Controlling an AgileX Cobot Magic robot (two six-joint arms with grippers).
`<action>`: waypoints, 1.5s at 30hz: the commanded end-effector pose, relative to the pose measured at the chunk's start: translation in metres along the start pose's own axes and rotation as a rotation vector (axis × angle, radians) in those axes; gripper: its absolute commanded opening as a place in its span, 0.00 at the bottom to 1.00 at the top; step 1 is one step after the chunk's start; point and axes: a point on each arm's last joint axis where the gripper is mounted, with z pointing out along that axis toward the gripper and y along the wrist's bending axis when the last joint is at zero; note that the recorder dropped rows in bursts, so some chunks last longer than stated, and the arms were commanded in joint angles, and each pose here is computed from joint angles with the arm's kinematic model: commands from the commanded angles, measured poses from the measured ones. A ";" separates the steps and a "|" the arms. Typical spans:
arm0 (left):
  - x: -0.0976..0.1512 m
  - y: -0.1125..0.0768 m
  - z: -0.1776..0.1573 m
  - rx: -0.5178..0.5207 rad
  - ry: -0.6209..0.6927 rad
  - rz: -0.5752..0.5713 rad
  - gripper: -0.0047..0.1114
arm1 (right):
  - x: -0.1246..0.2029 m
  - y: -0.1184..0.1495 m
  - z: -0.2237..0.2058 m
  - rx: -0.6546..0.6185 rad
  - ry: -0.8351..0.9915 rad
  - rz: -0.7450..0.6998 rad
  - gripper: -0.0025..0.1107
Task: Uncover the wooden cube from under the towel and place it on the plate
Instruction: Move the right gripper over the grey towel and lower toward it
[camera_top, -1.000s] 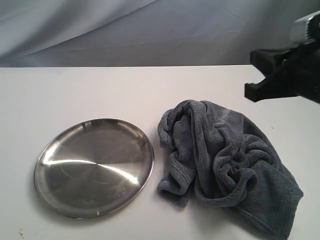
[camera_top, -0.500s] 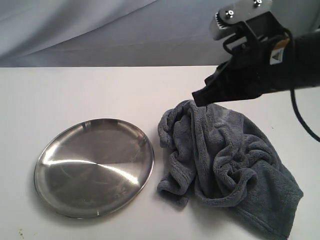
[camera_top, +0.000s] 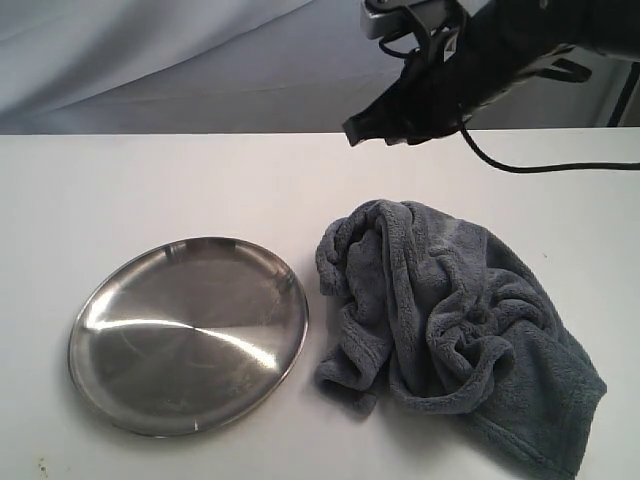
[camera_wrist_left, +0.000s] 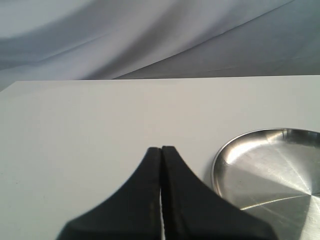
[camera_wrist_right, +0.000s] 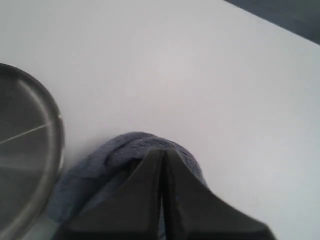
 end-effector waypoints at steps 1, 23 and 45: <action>0.000 0.000 0.000 -0.001 -0.011 -0.006 0.04 | 0.012 -0.031 0.018 0.044 0.090 0.046 0.02; 0.000 0.000 0.000 -0.001 -0.011 -0.006 0.04 | 0.067 0.003 0.017 -0.608 0.271 -0.150 0.02; 0.000 0.000 0.000 -0.001 -0.011 -0.006 0.04 | 0.023 -0.020 0.035 -0.149 -0.188 -0.182 0.02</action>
